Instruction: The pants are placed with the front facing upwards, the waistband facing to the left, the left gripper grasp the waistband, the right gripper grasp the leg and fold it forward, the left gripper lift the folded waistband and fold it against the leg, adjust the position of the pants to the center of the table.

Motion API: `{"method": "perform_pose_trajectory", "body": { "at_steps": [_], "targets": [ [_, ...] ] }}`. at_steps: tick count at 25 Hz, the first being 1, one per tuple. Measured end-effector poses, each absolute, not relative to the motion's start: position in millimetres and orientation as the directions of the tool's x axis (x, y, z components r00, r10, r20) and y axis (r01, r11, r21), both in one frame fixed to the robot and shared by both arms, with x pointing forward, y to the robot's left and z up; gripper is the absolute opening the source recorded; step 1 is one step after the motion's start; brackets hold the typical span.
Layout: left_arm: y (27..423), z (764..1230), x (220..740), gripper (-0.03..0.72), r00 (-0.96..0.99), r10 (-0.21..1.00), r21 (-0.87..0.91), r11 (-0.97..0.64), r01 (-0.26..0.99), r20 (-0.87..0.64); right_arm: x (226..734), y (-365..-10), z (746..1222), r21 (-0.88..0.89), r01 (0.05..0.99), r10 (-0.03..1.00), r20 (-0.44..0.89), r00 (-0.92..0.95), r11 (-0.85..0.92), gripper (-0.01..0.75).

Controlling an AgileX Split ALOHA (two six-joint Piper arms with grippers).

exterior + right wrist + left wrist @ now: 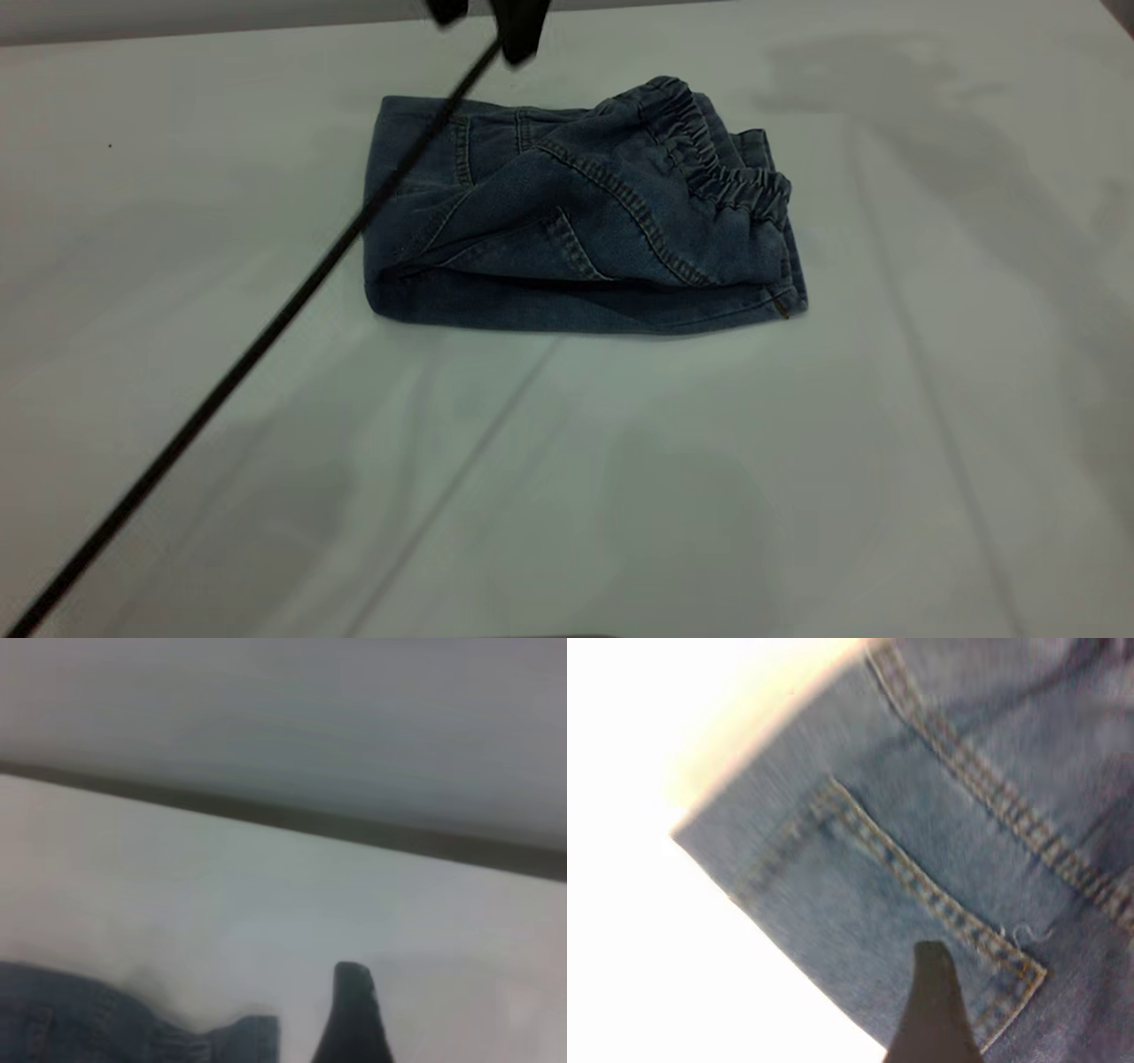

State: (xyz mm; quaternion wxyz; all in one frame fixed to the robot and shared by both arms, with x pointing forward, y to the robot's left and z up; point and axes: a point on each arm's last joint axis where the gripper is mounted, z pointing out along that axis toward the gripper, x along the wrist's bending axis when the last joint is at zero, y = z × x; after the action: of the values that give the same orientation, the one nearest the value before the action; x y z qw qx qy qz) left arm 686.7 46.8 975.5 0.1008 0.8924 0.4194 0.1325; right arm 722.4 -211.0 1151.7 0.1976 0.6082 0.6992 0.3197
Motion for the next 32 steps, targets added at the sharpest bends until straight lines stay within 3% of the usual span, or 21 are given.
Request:
{"method": "perform_pose_trajectory", "body": {
  "at_steps": [12, 23, 32],
  "targets": [
    [69, 1107, 649, 0.496, 0.565, 0.807, 0.519, -0.561, 0.645, 0.169, 640, -224, 1217, 0.688, 0.724, 0.976, 0.115, -0.184, 0.055, 0.465],
    [139, 1224, 531, 0.496, 0.516, 0.842, 0.68, -0.47, 0.563, 0.154, 478, -246, 1289, 0.784, 0.621, 0.963, 0.149, -0.225, 0.024, 0.465],
    [196, 1234, 431, 0.496, 0.515, 0.848, 0.72, -0.437, 0.54, 0.128, 352, -267, 1285, 0.843, 0.538, 0.96, 0.143, -0.239, 0.008, 0.465]
  ]
}}
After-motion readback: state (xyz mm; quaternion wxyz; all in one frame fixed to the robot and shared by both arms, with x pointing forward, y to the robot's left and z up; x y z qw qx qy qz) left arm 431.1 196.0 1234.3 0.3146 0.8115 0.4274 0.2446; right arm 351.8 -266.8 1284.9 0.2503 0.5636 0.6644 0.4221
